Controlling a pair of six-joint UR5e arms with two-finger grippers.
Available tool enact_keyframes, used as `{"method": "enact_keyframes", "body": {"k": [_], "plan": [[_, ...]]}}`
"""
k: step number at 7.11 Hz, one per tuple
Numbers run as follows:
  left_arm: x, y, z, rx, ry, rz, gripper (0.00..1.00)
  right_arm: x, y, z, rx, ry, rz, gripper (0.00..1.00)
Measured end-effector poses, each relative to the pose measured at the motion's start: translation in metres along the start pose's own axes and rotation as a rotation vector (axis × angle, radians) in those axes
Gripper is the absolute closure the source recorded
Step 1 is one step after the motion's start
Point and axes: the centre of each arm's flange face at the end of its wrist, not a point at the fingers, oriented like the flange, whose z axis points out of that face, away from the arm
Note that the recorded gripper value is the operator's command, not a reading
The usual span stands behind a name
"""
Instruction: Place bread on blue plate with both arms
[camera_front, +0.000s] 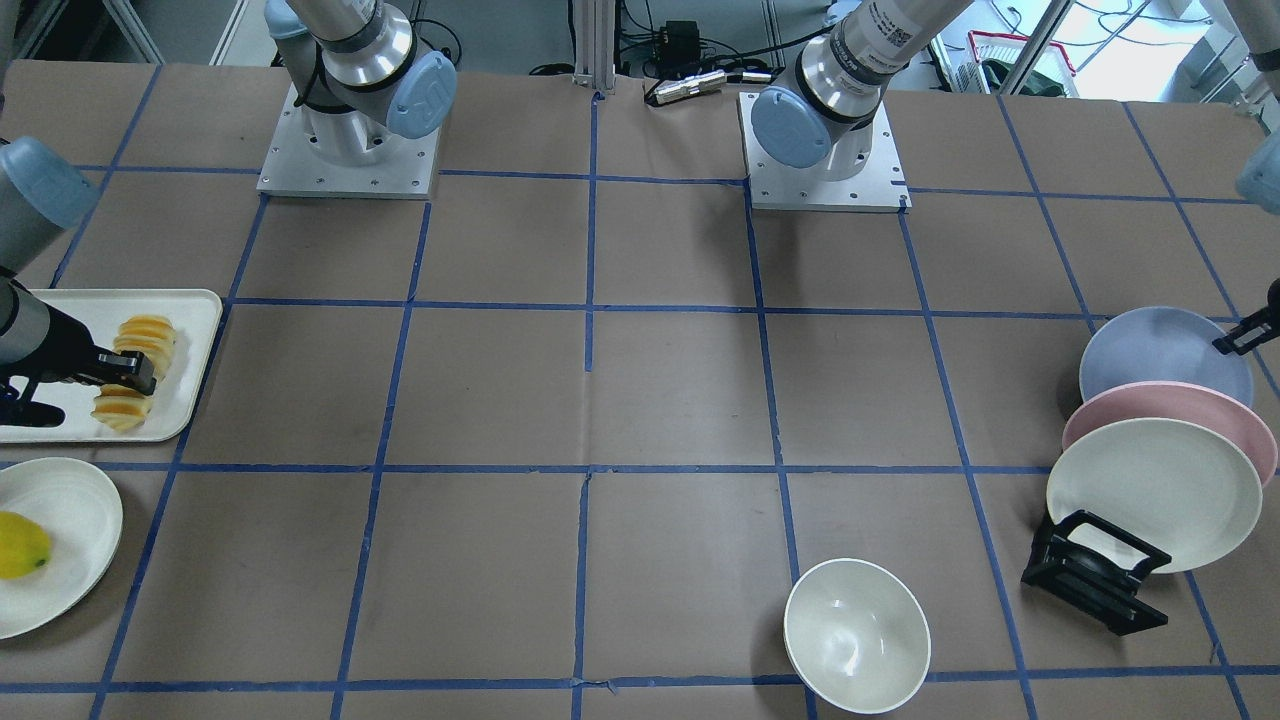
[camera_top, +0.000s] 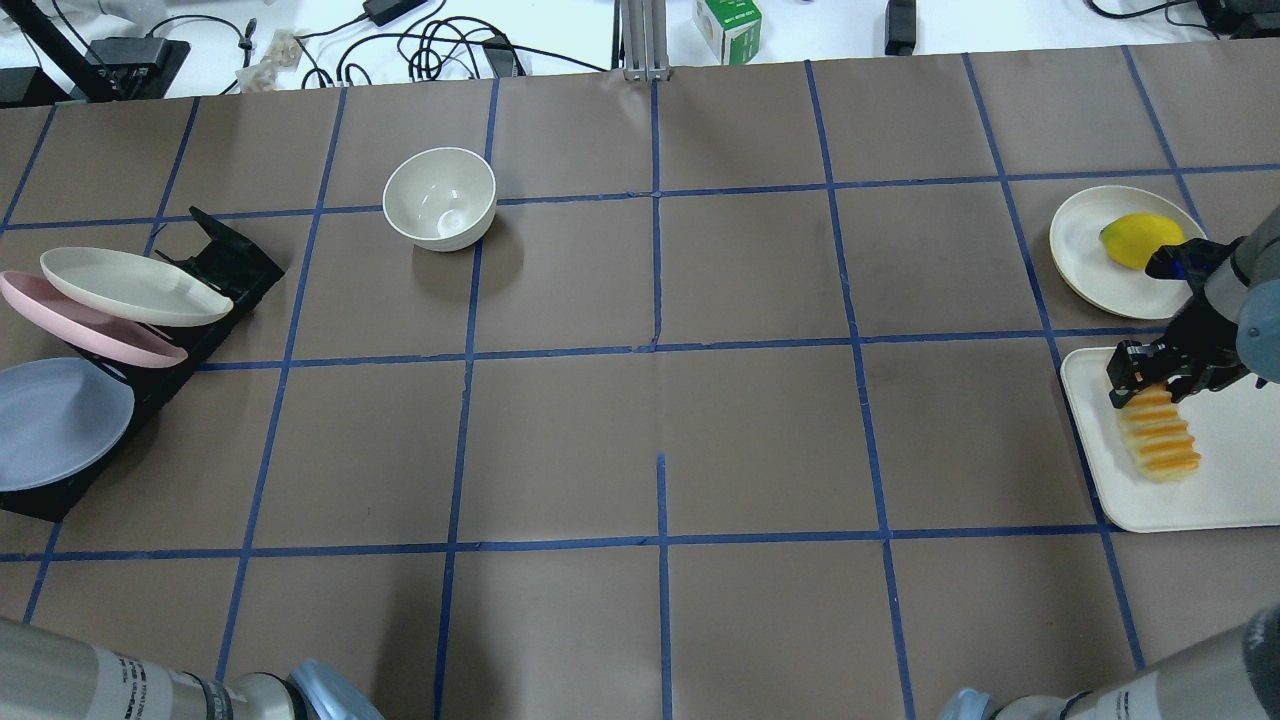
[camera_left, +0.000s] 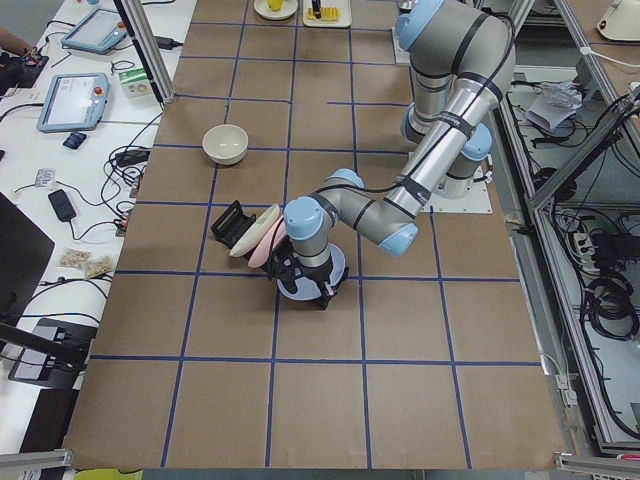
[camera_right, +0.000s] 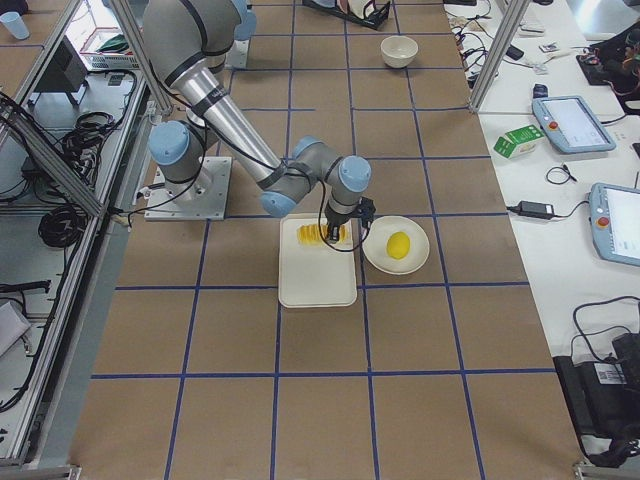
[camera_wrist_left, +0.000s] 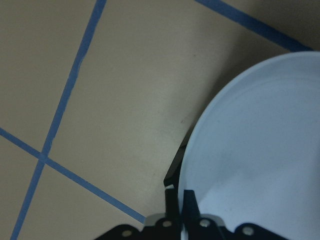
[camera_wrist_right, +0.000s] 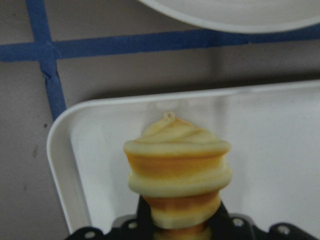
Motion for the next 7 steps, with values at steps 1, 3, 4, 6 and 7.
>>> {"method": "enact_keyframes", "body": {"k": [1, 3, 4, 6, 7], "plan": [[-0.002, -0.002, -0.006, 0.014, -0.007, 0.001, 1.00, -0.001, 0.002, -0.011, 0.000, 0.001, 0.002, 1.00], [-0.011, -0.007, -0.028, 0.045, -0.025, 0.015, 1.00, -0.004, 0.005, -0.062, 0.017, 0.008, 0.023, 1.00], [-0.014, -0.006, -0.040, 0.053, -0.035, 0.027, 1.00, -0.005, 0.001, -0.089, 0.018, 0.005, 0.034, 1.00], [-0.018, 0.006, -0.068, 0.046, -0.046, 0.041, 1.00, -0.026, -0.012, -0.136, -0.005, 0.000, 0.047, 1.00], [-0.019, 0.014, -0.088, 0.037, -0.057, 0.047, 1.00, -0.044, -0.017, -0.154, -0.022, -0.001, 0.060, 1.00]]}}
